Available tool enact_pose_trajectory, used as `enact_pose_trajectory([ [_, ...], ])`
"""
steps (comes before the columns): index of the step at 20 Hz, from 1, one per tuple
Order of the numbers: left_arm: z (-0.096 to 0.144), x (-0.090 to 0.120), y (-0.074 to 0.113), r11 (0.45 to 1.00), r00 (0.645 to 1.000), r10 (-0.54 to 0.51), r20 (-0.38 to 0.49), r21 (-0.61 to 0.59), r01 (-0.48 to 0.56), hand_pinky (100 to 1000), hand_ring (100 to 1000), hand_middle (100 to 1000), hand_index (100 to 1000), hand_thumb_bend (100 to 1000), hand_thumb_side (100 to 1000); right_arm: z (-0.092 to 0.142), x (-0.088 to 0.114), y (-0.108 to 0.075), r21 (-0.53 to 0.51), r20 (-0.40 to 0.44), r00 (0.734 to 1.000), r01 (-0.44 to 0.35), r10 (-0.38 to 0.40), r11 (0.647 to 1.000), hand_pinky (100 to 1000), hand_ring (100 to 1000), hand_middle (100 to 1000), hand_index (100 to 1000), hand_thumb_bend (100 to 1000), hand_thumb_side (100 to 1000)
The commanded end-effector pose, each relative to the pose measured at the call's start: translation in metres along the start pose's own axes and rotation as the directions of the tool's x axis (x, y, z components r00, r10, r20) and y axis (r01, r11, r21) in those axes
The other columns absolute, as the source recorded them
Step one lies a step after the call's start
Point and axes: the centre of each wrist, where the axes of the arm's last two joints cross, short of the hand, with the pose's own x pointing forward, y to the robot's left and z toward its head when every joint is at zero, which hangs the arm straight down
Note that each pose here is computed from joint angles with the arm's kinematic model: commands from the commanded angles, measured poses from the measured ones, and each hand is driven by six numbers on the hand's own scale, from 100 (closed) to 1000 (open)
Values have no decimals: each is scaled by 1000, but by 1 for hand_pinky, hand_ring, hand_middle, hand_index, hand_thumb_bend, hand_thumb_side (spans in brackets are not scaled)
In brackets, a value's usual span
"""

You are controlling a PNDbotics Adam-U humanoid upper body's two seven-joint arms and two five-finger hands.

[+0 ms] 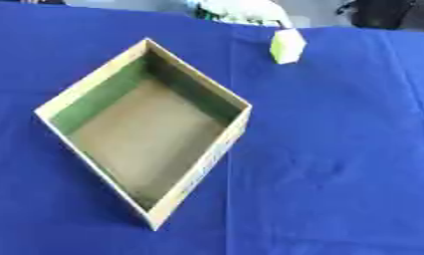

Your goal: Pick up objects on the table and place them in the box.

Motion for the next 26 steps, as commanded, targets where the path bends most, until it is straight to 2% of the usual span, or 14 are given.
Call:
enact_pose_trajectory([
  [1,-8,7,3,1000,999,-4,42,-14,5,714,745,871,659,285,871,-11,-1,-25,-13,24,998,-64,65,998,840,874,789,873,235,1000],
  [4,-9,8,0,999,999,8,46,-32,-7,714,745,872,659,271,862,-19,-2,-26,36,-9,992,-123,123,992,857,884,803,877,245,1000],
  [6,-9,9,-1,999,999,14,46,-40,-12,714,745,872,660,275,865,-24,-4,-20,88,-35,987,-155,159,984,867,898,816,888,239,1000],
  [11,-9,9,-2,999,999,20,45,-49,-17,714,745,872,660,278,868,-33,-10,-7,193,-17,980,-194,201,962,887,918,841,905,283,1000],
  [17,-9,10,-3,998,999,25,45,-57,-23,713,745,872,660,279,868,-39,0,14,314,117,968,-246,220,917,911,935,851,922,380,1000],
  [20,-9,10,-3,998,999,29,45,-60,-26,713,745,873,660,279,869,-41,7,22,370,188,955,-284,227,885,927,940,841,927,390,881],
  [21,-9,10,-4,998,999,30,45,-62,-27,713,745,873,660,278,868,-42,9,23,383,214,949,-298,230,874,931,941,838,928,405,869],
  [22,-9,10,-4,998,999,30,44,-64,-27,713,745,873,659,279,870,-43,13,25,395,243,942,-315,232,863,935,944,837,929,363,827],
  [26,-9,11,-5,997,998,33,46,-69,-30,713,745,873,660,278,869,-48,24,28,433,337,911,-373,237,820,947,952,853,941,334,771],
])
